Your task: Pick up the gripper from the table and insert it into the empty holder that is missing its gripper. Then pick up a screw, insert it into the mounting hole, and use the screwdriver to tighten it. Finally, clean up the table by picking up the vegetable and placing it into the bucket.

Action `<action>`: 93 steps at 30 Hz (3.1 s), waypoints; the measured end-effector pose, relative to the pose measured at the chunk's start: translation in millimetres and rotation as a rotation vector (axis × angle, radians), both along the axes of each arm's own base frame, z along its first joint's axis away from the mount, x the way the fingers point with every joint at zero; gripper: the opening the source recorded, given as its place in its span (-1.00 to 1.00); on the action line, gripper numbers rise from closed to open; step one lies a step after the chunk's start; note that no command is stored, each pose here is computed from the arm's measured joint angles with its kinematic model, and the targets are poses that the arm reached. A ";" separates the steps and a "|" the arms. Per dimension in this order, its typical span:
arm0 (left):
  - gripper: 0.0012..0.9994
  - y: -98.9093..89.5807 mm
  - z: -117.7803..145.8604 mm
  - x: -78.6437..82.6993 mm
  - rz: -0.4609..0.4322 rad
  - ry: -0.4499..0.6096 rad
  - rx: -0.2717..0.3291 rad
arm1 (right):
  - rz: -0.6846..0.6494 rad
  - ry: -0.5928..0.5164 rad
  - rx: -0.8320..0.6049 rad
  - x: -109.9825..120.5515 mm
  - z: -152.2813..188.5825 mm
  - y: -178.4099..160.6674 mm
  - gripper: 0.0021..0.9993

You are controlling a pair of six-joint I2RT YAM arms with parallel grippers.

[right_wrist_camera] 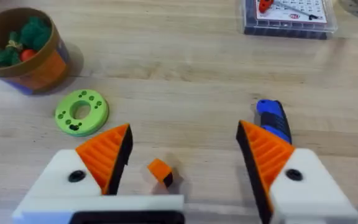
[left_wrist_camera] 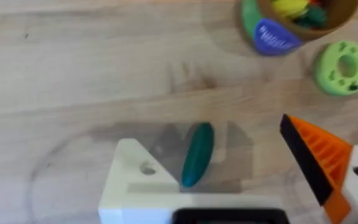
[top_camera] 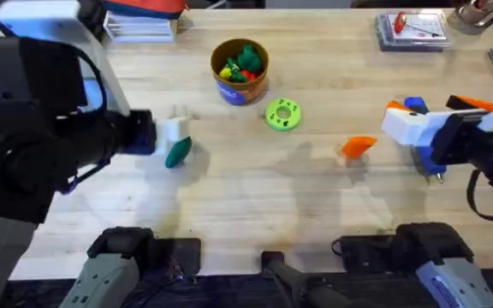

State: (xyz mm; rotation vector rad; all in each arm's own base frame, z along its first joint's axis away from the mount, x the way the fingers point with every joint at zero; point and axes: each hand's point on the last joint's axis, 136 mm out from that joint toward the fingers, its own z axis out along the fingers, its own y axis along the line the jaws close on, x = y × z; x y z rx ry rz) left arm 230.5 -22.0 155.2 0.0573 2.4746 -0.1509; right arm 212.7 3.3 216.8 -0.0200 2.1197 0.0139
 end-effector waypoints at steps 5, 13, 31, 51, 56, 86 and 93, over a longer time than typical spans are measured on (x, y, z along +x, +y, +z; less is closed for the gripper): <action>0.97 -33.0 39.7 30.6 -0.131 -0.204 -0.147 | 0.000 0.003 0.000 -0.4 -0.6 0.0 0.99; 0.97 -73.6 89.4 40.7 -0.348 -0.401 -0.305 | 0.000 0.003 0.000 -0.4 -0.7 0.0 0.99; 0.97 -78.0 82.6 -24.7 -0.430 -0.665 -0.262 | 0.000 0.004 0.000 -0.5 -0.8 0.0 0.99; 0.97 -90.9 20.2 -26.0 -0.536 -0.863 -0.290 | 0.000 0.004 0.000 -0.5 -0.8 0.0 0.99; 0.97 -91.8 8.3 -26.8 -0.530 -0.809 -0.309 | 0.000 0.004 0.000 -0.5 -0.8 0.0 0.99; 0.97 -102.7 7.8 -37.4 -0.608 -0.792 -0.356 | 0.000 0.004 0.000 -0.5 -0.8 0.0 0.99; 0.97 -102.8 7.8 -37.5 -0.608 -0.792 -0.356 | 0.000 0.004 0.000 -0.5 -0.8 0.0 0.99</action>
